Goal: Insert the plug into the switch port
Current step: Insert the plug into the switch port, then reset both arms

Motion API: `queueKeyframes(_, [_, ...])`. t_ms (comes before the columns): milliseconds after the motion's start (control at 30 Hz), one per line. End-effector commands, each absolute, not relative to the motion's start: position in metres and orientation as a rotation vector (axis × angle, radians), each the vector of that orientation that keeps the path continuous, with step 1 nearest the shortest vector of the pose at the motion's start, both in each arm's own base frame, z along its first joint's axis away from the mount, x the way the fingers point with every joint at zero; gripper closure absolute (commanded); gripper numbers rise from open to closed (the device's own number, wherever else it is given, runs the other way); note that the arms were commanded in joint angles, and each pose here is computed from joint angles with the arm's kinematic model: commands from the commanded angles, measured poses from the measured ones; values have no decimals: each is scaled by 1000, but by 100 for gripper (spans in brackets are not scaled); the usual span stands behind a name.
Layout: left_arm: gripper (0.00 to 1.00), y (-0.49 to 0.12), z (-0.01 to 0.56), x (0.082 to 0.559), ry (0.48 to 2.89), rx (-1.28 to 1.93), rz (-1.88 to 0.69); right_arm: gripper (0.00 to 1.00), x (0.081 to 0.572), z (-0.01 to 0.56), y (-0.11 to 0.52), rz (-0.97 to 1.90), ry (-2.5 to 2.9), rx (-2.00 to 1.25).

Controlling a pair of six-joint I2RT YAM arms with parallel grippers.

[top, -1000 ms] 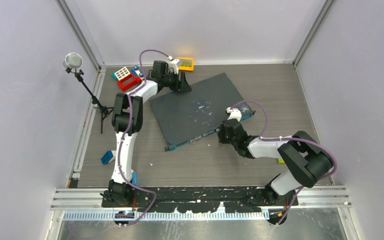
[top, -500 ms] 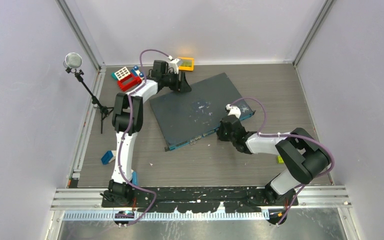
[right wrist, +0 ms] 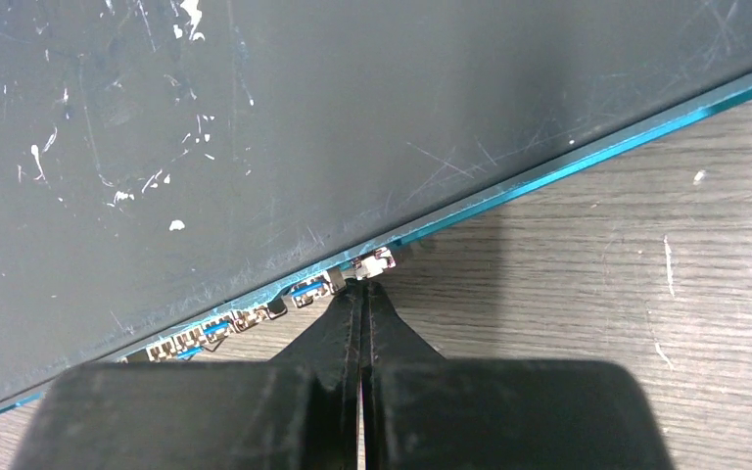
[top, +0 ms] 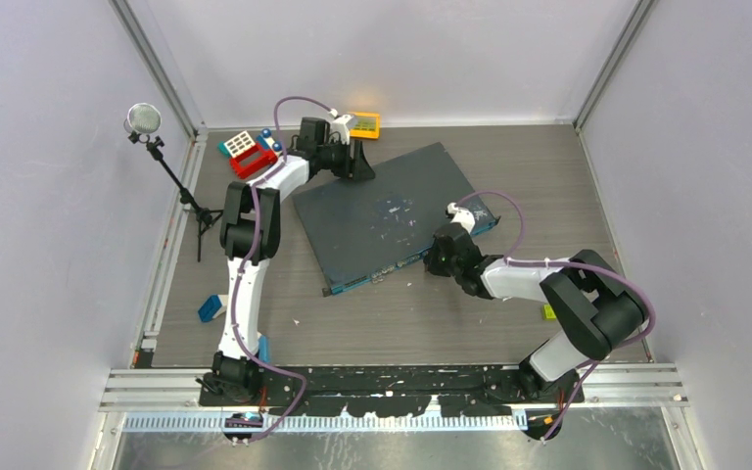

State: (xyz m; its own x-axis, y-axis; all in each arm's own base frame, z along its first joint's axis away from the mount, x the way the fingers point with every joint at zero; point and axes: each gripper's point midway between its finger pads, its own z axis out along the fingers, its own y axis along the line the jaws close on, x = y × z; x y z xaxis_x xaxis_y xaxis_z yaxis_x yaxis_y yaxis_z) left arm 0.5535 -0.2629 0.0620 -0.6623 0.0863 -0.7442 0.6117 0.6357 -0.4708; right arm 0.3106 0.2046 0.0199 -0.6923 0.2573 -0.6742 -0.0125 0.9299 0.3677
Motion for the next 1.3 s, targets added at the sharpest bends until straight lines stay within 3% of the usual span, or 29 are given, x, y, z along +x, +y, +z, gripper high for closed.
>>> queueKeyframes(0, [44,-288,28,515,2288,577,-1089,99,357,59,220,539,2130,340])
queueKeyframes(600, [44,-289,28,514,2290,579,-1095,100,380,78,214,536,2036,527])
queueKeyframes(933, [43,-278,36,528,2224,435,-1022,100,276,59,195,598,2283,203])
queueKeyframes(1067, [38,-268,57,544,2184,377,-916,99,236,58,171,581,2336,217])
queueKeyframes(1200, [30,-253,95,563,2120,273,-788,100,228,84,160,596,2250,195])
queueKeyframes(1267, [26,-249,123,567,2060,227,-760,92,227,100,155,590,2205,178])
